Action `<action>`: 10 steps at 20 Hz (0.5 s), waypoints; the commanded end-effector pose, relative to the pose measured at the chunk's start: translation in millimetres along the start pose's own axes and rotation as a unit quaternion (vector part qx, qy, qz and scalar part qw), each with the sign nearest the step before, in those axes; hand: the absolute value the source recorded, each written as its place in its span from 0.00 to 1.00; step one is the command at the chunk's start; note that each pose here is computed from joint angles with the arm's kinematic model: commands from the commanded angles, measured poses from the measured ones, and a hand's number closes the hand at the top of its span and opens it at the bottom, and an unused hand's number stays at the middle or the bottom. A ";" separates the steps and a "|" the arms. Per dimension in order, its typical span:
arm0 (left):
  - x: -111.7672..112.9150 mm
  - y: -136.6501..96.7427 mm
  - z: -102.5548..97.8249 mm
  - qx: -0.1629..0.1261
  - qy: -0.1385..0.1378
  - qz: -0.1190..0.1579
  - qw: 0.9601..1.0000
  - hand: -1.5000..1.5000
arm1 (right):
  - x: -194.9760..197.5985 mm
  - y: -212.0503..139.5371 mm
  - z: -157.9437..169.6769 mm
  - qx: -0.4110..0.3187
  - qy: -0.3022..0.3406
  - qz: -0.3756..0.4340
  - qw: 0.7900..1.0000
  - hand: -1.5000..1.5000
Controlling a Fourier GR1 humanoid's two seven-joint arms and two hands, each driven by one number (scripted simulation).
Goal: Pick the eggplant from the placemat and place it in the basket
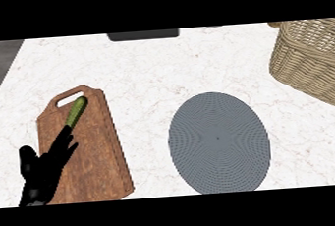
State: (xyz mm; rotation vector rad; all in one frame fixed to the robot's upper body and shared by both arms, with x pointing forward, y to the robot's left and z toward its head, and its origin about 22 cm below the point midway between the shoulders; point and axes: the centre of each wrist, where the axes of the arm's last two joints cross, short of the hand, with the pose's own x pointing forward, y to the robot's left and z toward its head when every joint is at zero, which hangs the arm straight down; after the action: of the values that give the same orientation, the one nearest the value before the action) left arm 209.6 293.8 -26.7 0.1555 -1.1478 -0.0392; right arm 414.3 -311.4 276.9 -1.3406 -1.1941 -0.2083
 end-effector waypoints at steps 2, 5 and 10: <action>-28.1 -10.1 -4.0 0.002 0.072 -0.004 0.997 0.50 | -37.6 0.7 -24.6 0.011 0.023 -0.017 1.000 1.00; -27.6 -4.1 5.9 -0.006 0.062 0.002 0.998 0.50 | -51.9 8.2 -24.2 0.006 0.061 -0.103 0.993 1.00; -29.2 -5.6 -0.2 -0.001 0.062 -0.003 0.998 0.50 | -85.7 24.3 -35.4 0.006 0.052 -0.101 0.994 1.00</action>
State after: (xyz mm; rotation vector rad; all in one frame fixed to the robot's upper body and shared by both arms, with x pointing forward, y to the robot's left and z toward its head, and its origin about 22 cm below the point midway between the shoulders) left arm 212.5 294.3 -27.4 0.1564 -1.1465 -0.0445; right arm 413.6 -362.0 227.3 -1.2038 -1.2289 -0.3728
